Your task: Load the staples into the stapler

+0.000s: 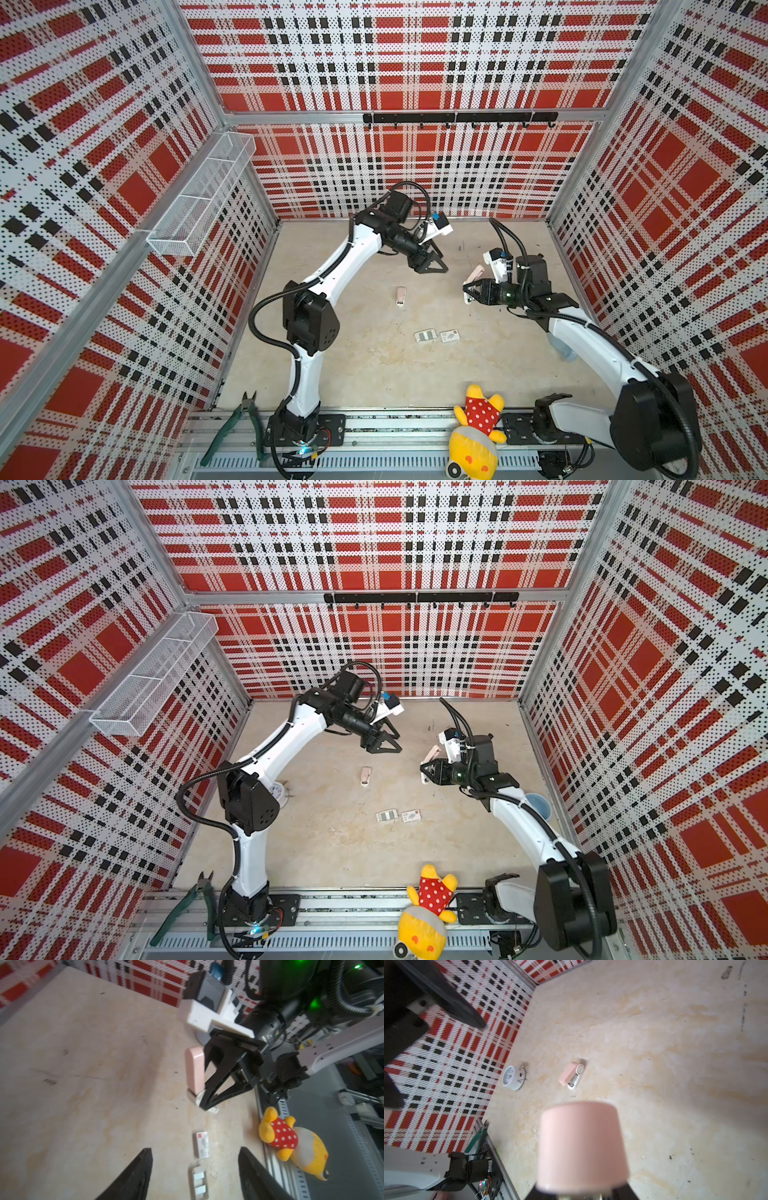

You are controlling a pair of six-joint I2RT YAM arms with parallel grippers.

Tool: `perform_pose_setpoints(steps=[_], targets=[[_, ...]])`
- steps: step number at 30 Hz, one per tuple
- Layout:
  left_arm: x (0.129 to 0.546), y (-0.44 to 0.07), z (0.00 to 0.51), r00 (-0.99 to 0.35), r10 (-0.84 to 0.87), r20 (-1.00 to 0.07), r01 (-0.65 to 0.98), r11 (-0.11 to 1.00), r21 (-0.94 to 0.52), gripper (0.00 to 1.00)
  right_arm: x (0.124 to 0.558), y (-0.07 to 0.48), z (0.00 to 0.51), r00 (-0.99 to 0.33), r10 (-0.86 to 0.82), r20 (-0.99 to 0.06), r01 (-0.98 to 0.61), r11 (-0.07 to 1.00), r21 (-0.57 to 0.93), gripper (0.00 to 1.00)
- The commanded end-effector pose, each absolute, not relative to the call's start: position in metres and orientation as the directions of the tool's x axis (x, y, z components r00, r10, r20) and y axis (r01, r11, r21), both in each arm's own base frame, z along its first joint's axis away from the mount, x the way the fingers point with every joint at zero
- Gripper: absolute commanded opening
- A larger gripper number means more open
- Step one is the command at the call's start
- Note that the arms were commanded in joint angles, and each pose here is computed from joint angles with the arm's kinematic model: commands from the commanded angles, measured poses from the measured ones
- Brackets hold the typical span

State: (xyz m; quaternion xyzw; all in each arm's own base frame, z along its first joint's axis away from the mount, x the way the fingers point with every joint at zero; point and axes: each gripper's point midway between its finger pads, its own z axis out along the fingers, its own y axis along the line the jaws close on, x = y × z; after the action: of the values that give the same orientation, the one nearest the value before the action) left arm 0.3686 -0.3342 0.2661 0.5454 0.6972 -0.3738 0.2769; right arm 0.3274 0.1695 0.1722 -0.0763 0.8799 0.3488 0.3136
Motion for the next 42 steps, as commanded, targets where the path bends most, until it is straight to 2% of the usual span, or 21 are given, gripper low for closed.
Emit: perform_pose_setpoints(steps=[1,4,7,16,23,28,33,37,42], targets=[[0.396,-0.279,0.254,-0.237,0.66,-0.713,0.96,0.272,-0.067,0.68,0.338,0.158,0.144,-0.828,0.016,-0.561,-0.292,0.841,0.456,0.16],[0.409,-0.249,0.248,-0.256,0.68,-0.687,0.945,0.327,-0.028,0.68,0.346,0.162,0.119,-0.865,-0.039,-0.5,-0.254,0.893,0.371,0.16],[0.411,-0.232,0.237,-0.241,0.72,-0.651,0.944,0.33,0.016,0.68,0.353,0.176,0.1,-0.889,-0.085,-0.451,-0.242,0.921,0.304,0.16],[0.393,-0.228,0.201,-0.122,0.813,-0.57,0.975,0.205,0.084,0.68,0.372,0.192,0.063,-0.924,-0.08,-0.374,-0.171,0.961,0.217,0.18],[0.379,-0.236,0.18,0.017,0.866,-0.5,0.988,0.061,0.139,0.67,0.384,0.201,0.049,-0.92,-0.063,-0.388,-0.152,0.967,0.203,0.18],[0.375,-0.237,0.184,0.055,0.857,-0.513,0.987,0.031,0.158,0.66,0.39,0.212,0.035,-0.928,-0.083,-0.363,-0.161,0.969,0.19,0.19],[0.368,-0.231,0.176,0.139,0.878,-0.459,0.978,-0.047,0.206,0.66,0.388,0.213,0.024,-0.936,-0.11,-0.333,-0.169,0.974,0.152,0.22],[0.363,-0.223,0.174,0.194,0.888,-0.416,0.966,-0.1,0.238,0.66,0.388,0.213,0.025,-0.934,-0.108,-0.34,-0.168,0.974,0.154,0.3],[0.36,-0.218,0.169,0.205,0.895,-0.396,0.964,-0.114,0.241,0.66,0.386,0.215,0.029,-0.929,-0.11,-0.354,-0.181,0.968,0.173,0.36]])
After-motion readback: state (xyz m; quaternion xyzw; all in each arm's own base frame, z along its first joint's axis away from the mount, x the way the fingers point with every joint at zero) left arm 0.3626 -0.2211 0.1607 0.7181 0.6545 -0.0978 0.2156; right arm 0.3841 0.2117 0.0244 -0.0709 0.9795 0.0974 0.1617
